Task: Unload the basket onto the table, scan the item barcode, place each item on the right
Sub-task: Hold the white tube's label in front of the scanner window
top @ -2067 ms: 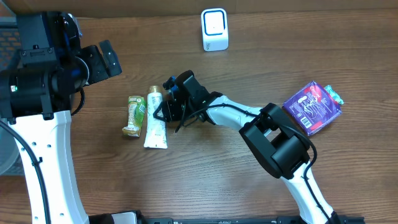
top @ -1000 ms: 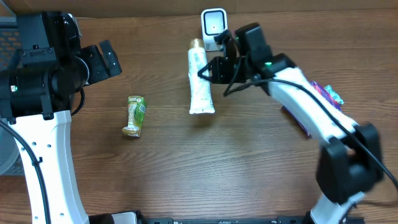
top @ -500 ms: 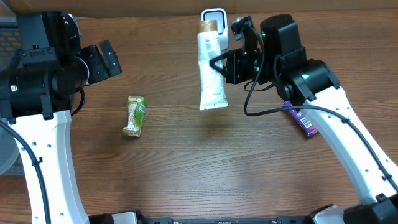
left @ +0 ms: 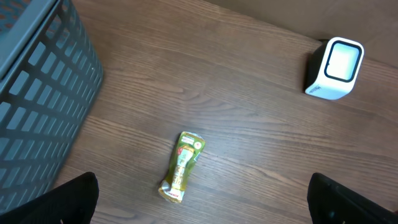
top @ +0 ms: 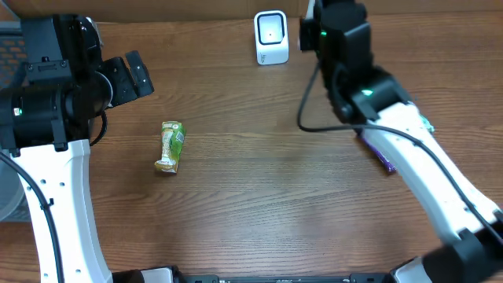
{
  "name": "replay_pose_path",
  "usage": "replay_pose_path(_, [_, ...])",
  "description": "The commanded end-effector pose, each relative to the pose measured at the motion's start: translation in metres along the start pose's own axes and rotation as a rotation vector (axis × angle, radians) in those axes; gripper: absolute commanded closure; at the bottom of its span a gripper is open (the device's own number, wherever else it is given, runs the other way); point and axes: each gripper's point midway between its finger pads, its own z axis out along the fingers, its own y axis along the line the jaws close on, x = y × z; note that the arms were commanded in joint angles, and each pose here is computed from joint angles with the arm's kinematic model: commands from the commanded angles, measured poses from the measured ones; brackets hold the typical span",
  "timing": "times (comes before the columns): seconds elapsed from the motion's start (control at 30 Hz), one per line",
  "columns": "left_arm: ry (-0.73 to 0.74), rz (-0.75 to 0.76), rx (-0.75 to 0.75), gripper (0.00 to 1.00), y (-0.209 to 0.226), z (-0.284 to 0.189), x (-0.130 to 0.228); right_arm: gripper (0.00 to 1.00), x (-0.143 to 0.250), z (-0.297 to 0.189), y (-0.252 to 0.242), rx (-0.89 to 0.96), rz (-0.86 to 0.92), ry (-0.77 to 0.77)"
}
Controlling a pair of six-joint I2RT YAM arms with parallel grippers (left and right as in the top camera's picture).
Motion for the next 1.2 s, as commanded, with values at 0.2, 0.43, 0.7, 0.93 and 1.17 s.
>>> replay_pose_path(0.2, [-0.017, -0.012, -0.004, 0.00, 0.001, -0.004, -0.003, 0.96, 0.066, 0.094, 0.019, 0.324, -0.743, -0.037])
replay_pose_path(0.43, [-0.017, -0.012, -0.003, 0.01, 0.001, -0.004, -0.003, 0.96, 0.131, 0.139, 0.040, 0.264, -0.987, -0.049])
replay_pose_path(0.7, [-0.017, -0.012, -0.004, 0.01, 0.001, -0.004, -0.003, 0.96, 0.155, 0.164, 0.056, 0.219, -1.015, -0.031])
replay_pose_path(0.93, [-0.017, -0.012, -0.004, 0.00, 0.001, -0.004, -0.003, 0.96, 0.147, 0.172, 0.071, 0.164, -0.992, -0.078])
replay_pose_path(1.17, [-0.017, -0.012, -0.004, 0.00, 0.001, -0.004, -0.003, 0.96, 0.167, 0.177, 0.070, 0.148, -1.063, -0.028])
